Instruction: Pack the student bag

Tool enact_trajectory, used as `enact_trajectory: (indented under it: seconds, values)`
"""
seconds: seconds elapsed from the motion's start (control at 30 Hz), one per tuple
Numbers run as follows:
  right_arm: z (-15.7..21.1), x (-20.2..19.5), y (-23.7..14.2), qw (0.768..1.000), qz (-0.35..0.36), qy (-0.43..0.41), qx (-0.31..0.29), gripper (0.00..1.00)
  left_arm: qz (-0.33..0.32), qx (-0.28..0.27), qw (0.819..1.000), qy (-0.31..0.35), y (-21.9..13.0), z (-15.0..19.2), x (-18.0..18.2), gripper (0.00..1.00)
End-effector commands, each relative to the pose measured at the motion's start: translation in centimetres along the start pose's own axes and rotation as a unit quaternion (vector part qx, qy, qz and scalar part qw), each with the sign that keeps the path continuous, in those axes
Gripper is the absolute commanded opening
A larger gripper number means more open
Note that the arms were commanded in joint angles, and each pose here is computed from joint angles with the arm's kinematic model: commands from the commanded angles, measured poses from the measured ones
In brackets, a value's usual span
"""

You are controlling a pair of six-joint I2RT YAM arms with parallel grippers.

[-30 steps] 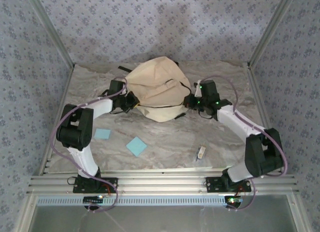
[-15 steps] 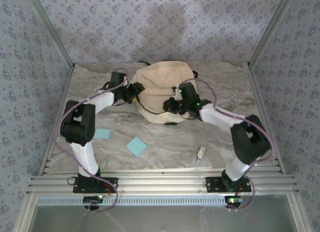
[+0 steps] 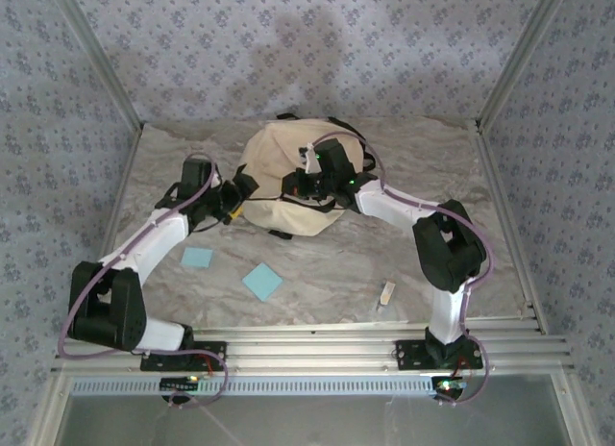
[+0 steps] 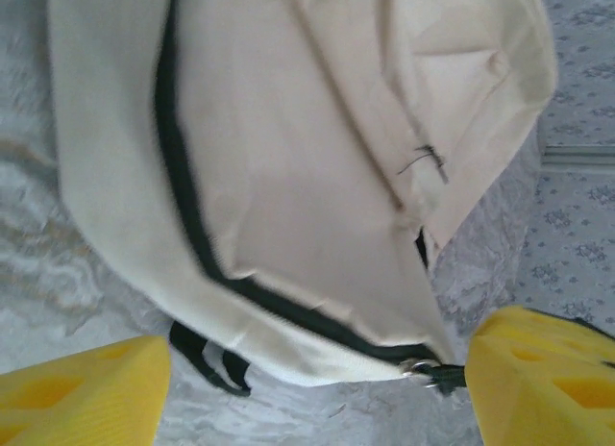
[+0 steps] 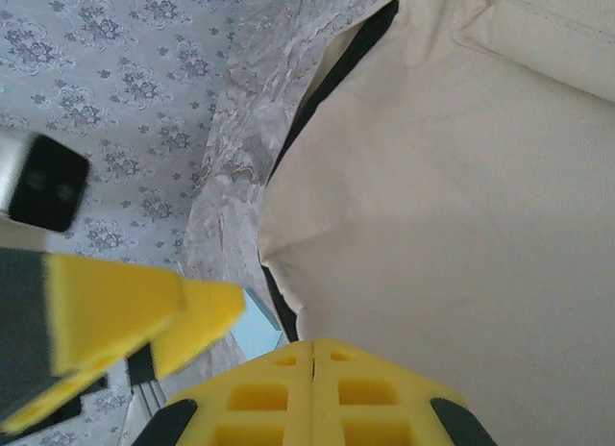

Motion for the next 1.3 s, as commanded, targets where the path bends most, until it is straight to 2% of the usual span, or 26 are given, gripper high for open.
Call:
enact_trajectory:
  seconds: [0.0,0.27,0.4,0.47,0.57,0.6,0.73,0.9,1.03,1.27]
  values:
    - [-0.7,1.0,0.3,1.000,-0.022,-0.001,-0.012,0.00,0.025,0.011,0.997,-0.066,1.4,0.9,0.1,0.81]
    - [1.0,1.2,-0.6,1.000,-0.024,0.008,-0.011,0.00,0.072,-0.005,0.995,-0.072,4.6,0.4,-3.2,0.76]
    - [1.9,1.1,-1.5,0.999,-0.029,0.020,-0.016,0.00,0.073,-0.011,0.995,-0.061,6.0,0.5,-4.0,0.66]
    - [2.5,0.8,-1.8,0.999,-0.028,0.027,-0.016,0.00,0.068,-0.009,0.996,-0.064,6.9,0.6,-3.5,0.48]
    - [3.3,0.1,-2.6,0.999,-0.013,0.028,-0.013,0.00,0.067,-0.005,0.995,-0.076,7.9,0.9,-2.6,0.15]
    - [3.6,-0.5,-2.9,0.999,-0.003,0.031,-0.011,0.00,0.062,-0.004,0.995,-0.080,8.0,1.0,-2.1,0.01]
    - [5.5,-5.0,-5.2,0.995,0.066,0.071,-0.021,0.00,0.042,-0.017,0.996,-0.076,7.3,0.2,-0.9,0.00]
    - [6.8,-13.1,-10.3,0.974,0.175,0.117,-0.081,0.00,0.028,-0.043,0.997,-0.063,5.3,-1.3,-0.3,0.00]
    - [3.9,-18.1,-14.1,0.956,0.220,0.132,-0.141,0.00,0.022,-0.046,0.997,-0.052,4.3,-1.5,-0.2,0.00]
    - [-3.2,-21.4,-15.6,0.947,0.247,0.113,-0.173,0.00,0.006,-0.033,0.999,-0.033,3.8,-1.2,0.5,0.00]
Point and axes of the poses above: each hand's point on the last joint's axis, 136 mm out from that joint toward the fingers, its own y axis out along the fingers, its own x axis along the line the jaws close on, z = x × y, the point moved 3 cm from there along -y, back along the fingers, and after that the axes turned 1 degree about y, right-handed, at the moved point
